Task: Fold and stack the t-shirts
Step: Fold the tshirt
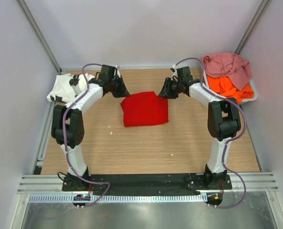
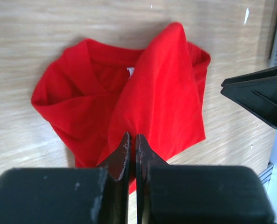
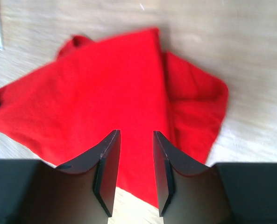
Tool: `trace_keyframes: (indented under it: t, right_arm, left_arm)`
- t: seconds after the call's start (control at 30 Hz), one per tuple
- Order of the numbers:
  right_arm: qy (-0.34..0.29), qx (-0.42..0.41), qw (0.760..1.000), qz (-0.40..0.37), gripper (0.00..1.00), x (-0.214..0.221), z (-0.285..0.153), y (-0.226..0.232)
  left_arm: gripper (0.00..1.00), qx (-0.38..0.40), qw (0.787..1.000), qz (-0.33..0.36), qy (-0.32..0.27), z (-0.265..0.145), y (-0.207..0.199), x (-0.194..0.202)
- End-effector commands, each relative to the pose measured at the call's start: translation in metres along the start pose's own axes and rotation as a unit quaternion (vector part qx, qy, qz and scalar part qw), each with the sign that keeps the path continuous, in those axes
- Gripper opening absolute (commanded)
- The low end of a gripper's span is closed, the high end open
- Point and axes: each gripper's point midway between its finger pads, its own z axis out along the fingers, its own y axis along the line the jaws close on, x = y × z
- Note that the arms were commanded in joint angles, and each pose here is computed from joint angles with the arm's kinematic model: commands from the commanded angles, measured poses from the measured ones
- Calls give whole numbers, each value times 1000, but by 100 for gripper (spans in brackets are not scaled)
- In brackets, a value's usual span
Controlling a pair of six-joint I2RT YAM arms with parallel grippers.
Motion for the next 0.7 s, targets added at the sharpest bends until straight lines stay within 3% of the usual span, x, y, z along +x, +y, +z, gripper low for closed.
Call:
trace_keyframes:
  t: [0.0, 0.1, 0.23, 0.67]
  right_arm:
    - [-20, -25, 999, -12, 40, -4, -12, 17]
    - [-18, -23, 1000, -11, 40, -1, -11, 15]
    - [-32, -12, 999, -18, 62, -13, -6, 12]
    - [-24, -10, 999, -21, 63, -53, 67, 9]
  left_arm:
    - [0, 33, 999, 32, -6, -9, -21, 3]
    - [0, 34, 999, 35, 0, -5, -23, 6]
    - [0, 27, 999, 36, -2, -2, -20, 4]
    - [0, -2, 999, 31, 24, 24, 2, 13]
